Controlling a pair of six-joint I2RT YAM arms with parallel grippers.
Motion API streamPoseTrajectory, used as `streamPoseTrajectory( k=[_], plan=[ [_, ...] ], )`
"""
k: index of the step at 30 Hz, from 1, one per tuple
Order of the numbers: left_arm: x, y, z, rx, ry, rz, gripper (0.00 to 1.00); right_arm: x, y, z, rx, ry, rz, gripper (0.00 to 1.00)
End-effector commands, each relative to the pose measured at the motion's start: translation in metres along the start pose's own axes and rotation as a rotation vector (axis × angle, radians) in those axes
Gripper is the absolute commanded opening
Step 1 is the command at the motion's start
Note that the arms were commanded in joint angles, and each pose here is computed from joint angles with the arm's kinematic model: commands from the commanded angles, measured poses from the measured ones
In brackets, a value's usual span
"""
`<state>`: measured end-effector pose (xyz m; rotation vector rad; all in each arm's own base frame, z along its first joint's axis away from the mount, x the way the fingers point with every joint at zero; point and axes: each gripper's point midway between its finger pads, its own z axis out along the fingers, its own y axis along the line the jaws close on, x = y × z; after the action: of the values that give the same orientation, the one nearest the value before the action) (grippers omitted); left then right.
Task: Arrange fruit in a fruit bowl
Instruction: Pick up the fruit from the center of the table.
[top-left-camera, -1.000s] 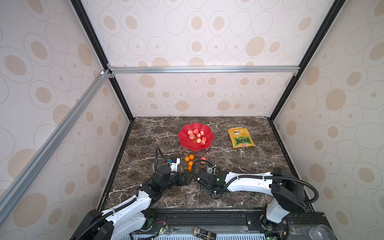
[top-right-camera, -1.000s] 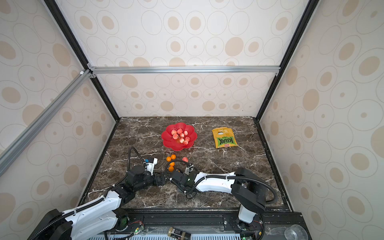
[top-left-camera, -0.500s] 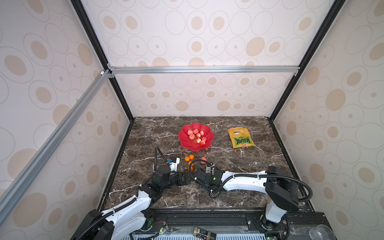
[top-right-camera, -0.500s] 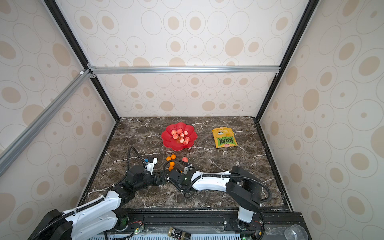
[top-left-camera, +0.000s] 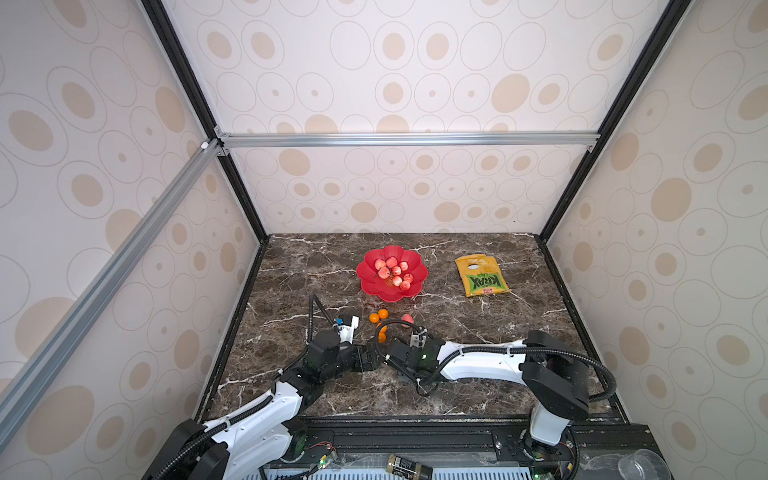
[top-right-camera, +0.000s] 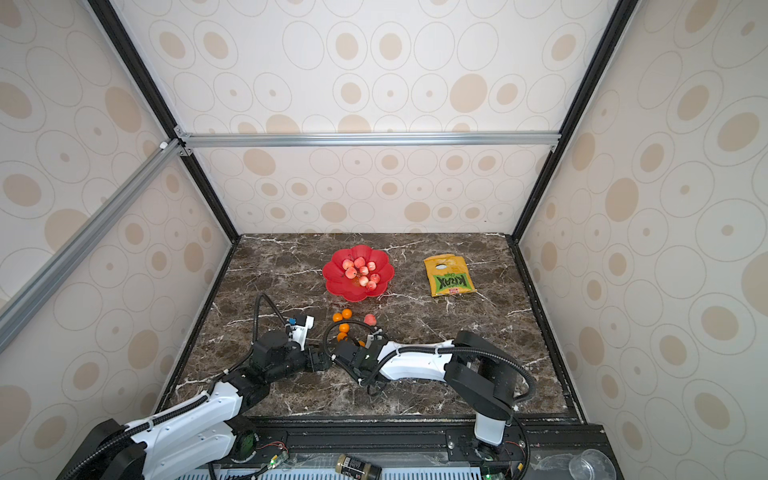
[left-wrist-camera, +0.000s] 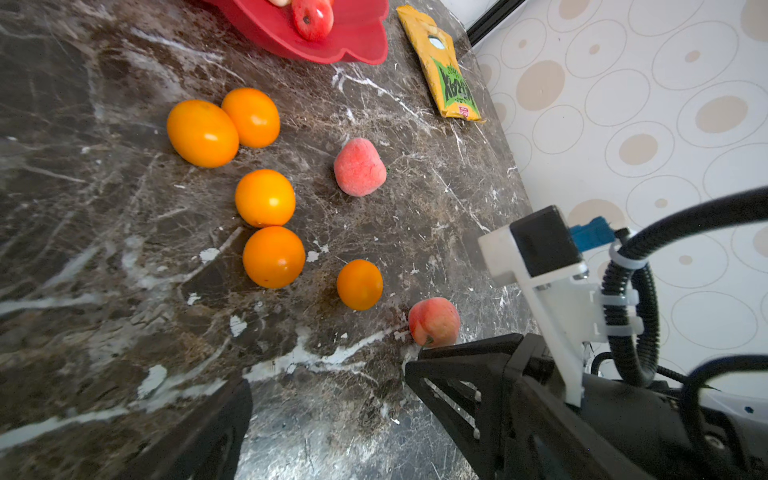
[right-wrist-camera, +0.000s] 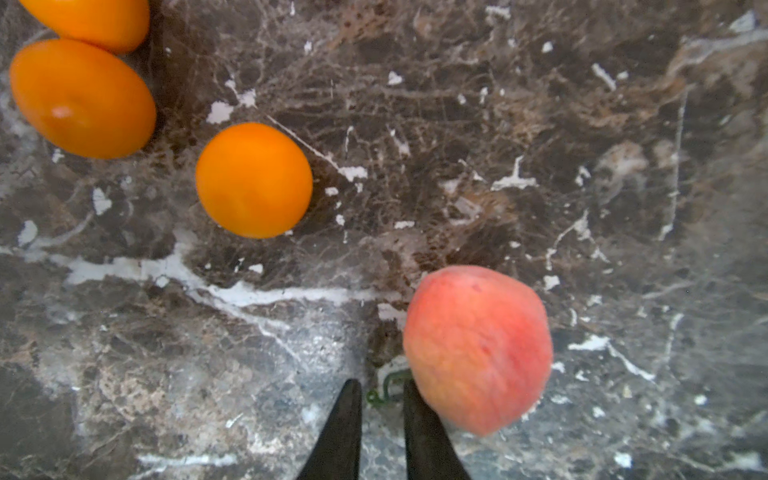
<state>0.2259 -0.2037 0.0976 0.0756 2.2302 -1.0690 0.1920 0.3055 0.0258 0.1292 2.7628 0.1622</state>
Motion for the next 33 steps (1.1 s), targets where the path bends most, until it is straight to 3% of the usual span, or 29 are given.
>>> streamPoseTrajectory(
  k=[1, 33],
  plan=[
    [-0.006, -0.0034, -0.0022, 0.016, -0.022, 0.023, 0.98, 0.0009, -0.0026, 0.0011, 0.037, -0.009, -0.011, 0.21],
    [-0.0076, -0.0037, -0.0018, 0.017, -0.023, 0.025, 0.98, 0.0024, -0.0056, 0.0041, 0.057, -0.003, -0.023, 0.07]
  ],
)
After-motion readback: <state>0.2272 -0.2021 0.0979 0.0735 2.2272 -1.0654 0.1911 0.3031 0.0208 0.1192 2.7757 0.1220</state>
